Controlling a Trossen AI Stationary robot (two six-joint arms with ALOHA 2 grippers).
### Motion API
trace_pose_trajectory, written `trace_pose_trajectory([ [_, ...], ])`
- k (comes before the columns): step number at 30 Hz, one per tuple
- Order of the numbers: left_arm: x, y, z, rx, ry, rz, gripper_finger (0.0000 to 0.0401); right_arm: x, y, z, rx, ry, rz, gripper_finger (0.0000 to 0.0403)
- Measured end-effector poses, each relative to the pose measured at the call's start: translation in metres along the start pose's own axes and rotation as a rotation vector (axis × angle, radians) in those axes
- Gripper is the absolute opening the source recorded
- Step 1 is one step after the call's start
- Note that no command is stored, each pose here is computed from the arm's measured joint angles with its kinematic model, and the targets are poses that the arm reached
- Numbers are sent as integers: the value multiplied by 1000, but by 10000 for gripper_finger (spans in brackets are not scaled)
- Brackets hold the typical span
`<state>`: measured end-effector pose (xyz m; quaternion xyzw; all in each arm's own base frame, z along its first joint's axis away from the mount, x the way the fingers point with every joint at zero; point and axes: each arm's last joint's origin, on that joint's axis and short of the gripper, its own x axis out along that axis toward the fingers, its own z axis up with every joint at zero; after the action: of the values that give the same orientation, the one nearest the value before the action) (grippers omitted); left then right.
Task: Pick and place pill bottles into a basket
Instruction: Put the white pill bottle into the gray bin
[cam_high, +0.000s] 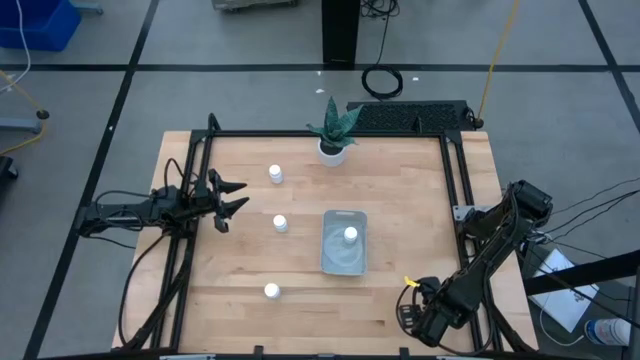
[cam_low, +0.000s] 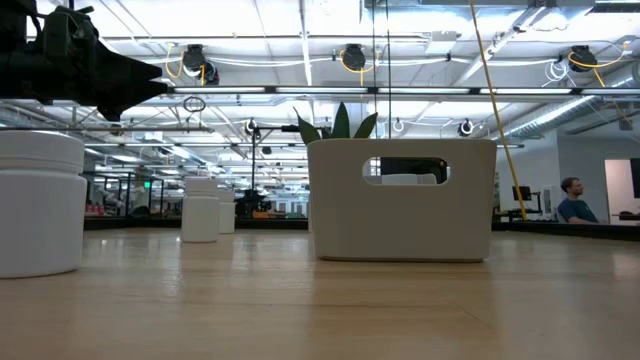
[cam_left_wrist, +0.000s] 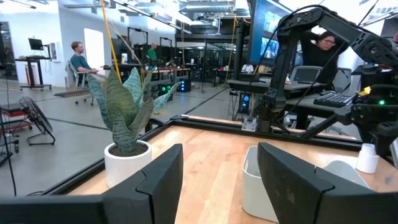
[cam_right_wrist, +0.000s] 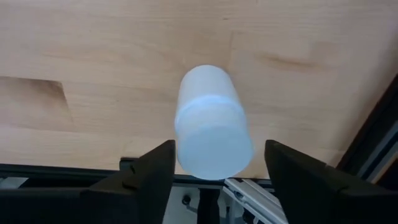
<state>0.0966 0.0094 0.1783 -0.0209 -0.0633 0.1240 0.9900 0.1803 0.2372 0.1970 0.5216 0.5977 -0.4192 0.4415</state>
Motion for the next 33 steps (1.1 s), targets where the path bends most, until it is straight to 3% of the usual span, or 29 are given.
trace_pose_trajectory([
  [14, 0, 0, 0, 0, 1, 0, 212, 0, 1, 0, -27, 2, 12, 149],
  [24, 0, 0, 0, 0, 1, 0, 212, -20, 5, 10, -53, -5, 105, 154],
  [33, 0, 0, 0, 0, 1, 0, 212, -54, 2, 29, -48, -108, 269, 155],
])
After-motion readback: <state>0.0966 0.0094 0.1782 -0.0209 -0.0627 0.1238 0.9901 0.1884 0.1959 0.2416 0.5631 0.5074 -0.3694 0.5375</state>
